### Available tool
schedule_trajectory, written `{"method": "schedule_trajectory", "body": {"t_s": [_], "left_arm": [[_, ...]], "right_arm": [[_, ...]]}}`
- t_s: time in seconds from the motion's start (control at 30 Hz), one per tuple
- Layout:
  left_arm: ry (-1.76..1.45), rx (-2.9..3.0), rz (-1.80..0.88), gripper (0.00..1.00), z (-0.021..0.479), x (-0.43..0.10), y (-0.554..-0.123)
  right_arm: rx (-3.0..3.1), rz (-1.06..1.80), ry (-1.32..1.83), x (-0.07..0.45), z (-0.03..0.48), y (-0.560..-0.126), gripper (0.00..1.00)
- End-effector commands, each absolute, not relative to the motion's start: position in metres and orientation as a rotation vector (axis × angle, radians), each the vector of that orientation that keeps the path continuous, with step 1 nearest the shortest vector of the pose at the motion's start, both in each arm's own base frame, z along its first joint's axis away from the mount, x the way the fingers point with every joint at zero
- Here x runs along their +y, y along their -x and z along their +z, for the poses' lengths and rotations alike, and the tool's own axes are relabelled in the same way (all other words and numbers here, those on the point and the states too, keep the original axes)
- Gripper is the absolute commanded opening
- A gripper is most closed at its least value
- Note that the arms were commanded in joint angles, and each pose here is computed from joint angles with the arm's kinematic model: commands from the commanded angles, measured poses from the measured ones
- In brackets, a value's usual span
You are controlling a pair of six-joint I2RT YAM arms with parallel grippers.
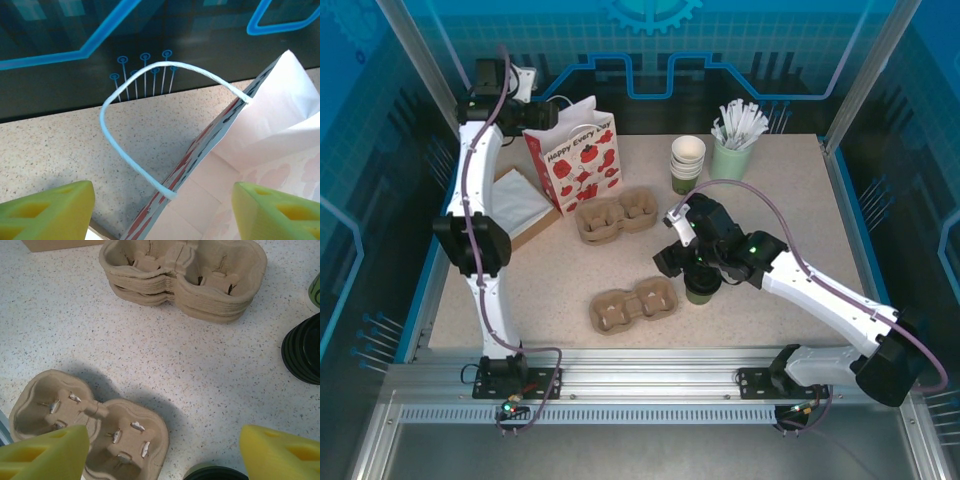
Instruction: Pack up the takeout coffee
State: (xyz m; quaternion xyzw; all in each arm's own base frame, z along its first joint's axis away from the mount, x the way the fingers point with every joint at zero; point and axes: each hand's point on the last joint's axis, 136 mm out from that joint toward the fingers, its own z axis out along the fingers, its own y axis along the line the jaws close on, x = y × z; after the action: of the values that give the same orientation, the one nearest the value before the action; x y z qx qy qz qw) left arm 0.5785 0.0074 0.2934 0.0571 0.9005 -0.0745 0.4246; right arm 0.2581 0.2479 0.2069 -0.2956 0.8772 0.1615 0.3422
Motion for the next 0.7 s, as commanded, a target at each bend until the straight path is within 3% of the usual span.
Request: {"method": "schedule_trajectory", "body": {"t_s": [0.0, 0.37, 0.67], "left_arm": [[-0.193, 2.265, -0.23, 0.69, 0.29, 0.004, -0.577], [-0.194, 2.29, -0.252, 0.43, 0.274, 0.003, -0.585], [-0.215, 2.287, -0.246, 0.3, 0.27, 0.002, -0.591]], "right_arm": [[2.264, 0.428, 0.764, 0.256, 0.214, -0.259, 0.8], [2.285, 0.418, 0.767, 0.258, 0.206, -0.259, 0.8], [2.299, 0.41, 0.768, 0.259, 0.201, -0.259, 0.8]]}}
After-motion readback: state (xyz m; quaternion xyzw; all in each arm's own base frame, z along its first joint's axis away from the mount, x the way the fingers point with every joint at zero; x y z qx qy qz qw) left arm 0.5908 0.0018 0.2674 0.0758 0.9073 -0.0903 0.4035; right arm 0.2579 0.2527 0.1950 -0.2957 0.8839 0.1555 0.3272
